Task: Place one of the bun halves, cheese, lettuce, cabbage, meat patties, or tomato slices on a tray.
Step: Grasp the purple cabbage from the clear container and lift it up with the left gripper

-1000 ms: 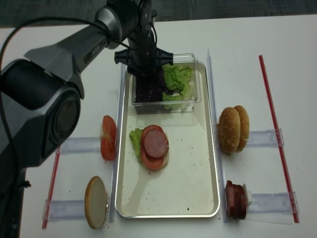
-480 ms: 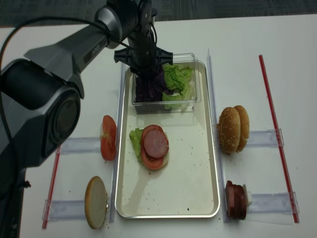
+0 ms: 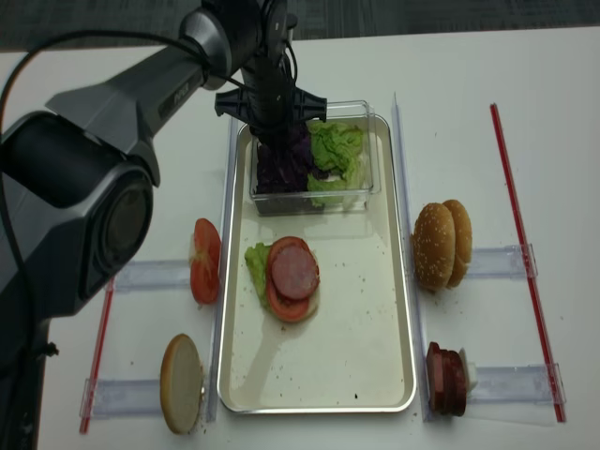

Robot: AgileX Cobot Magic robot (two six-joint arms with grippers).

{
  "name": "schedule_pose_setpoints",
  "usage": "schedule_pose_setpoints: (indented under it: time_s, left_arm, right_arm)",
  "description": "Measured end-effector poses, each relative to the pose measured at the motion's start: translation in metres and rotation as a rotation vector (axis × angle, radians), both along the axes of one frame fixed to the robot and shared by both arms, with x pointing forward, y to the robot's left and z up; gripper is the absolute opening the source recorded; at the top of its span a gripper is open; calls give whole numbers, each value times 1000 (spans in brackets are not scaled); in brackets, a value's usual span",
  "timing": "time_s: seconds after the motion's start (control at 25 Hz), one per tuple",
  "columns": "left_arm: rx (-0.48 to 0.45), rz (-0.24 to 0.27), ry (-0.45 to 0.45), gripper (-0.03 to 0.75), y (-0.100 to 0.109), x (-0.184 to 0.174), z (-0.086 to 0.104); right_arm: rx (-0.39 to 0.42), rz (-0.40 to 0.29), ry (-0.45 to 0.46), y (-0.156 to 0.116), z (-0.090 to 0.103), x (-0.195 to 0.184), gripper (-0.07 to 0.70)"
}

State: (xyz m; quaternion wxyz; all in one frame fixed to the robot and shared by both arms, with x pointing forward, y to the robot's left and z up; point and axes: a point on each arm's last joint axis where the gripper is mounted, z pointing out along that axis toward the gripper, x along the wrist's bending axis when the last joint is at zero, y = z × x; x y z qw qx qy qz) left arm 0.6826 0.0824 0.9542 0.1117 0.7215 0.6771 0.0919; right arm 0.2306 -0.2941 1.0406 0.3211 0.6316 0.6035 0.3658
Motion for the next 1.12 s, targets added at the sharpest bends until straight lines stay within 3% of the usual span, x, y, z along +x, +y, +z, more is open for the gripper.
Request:
schedule_pose_setpoints:
  time_s: [0.24, 0.84, 1.12]
  left_arm:
    - [3, 1, -16, 51, 0, 2, 10]
    - [38, 5, 45, 48, 3, -3, 8]
    - [50, -19, 65, 47, -6, -10, 10]
  right_arm:
    - [0, 0, 0, 0, 0, 0, 36]
    - [0, 0, 0, 0, 0, 0, 36]
    - [0, 0, 0, 0, 0, 0, 36]
